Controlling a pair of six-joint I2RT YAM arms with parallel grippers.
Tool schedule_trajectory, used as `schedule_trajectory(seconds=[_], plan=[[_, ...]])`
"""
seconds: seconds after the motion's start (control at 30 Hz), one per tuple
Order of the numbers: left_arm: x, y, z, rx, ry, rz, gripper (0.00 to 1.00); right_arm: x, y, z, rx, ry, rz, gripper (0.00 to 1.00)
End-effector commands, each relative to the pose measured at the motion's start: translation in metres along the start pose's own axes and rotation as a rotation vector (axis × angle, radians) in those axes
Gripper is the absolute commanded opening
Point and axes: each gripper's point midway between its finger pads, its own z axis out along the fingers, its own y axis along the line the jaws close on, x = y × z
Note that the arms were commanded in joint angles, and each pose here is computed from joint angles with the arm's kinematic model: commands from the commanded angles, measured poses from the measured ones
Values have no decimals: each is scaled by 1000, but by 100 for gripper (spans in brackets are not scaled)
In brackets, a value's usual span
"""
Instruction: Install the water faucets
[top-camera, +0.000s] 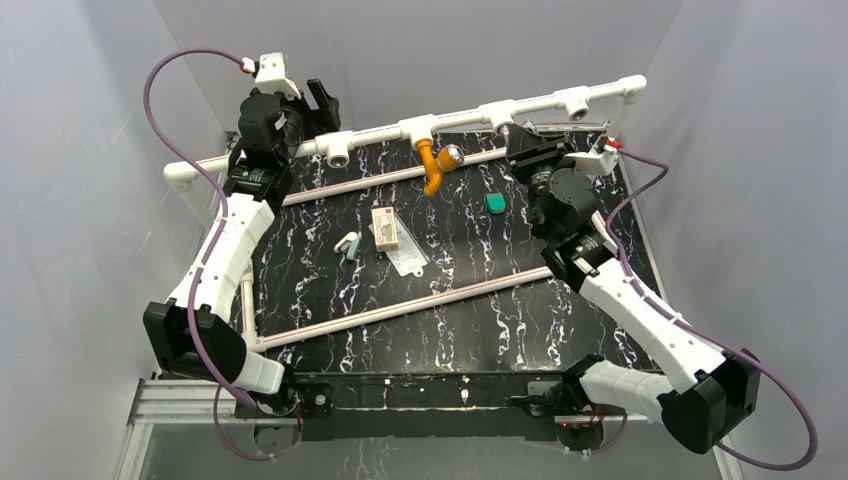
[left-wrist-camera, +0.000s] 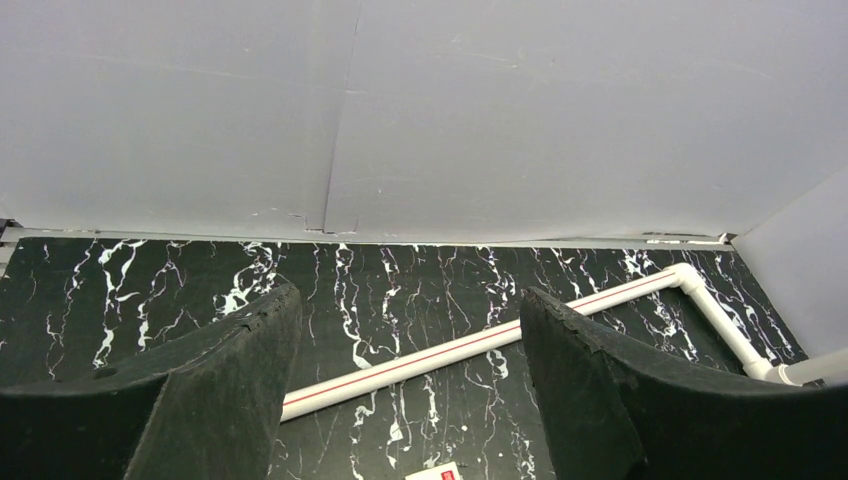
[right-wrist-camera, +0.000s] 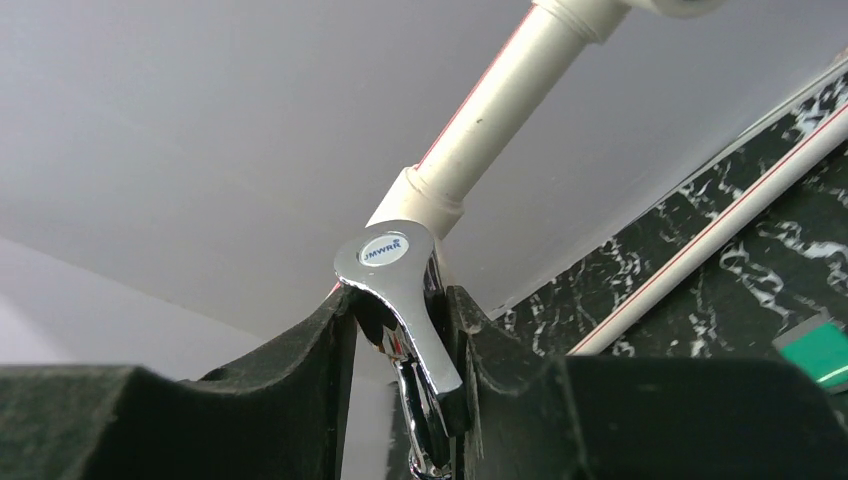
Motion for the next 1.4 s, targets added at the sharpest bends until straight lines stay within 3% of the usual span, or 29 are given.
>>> schedule_trajectory(seconds=[0.0,0.37,0.53,0.67,0.83,1.07,1.2,1.37], plan=[[155,40,-12,-110,481,30,77,-9,-16,-4,135,-13,231,1],[156,40,-12,-107,485,27,77,6,-28,-7,211,33,444,1],[156,40,-12,-109,483,26,77,7,-34,-13,214,38,446,20],[155,40,-12,-108,483,27,77,6,-28,-14,164,50,391,49],[155,41,-12,-112,481,29,77,-1,-17,-19,93,52,362,68],[156,42,-12,-114,484,31,77,-8,-4,-32,8,80,311,80],[157,41,-11,-113,488,29,77,-14,9,-43,-74,104,250,82],[159,42,-11,-113,491,27,77,-11,5,-52,-42,180,79,83]])
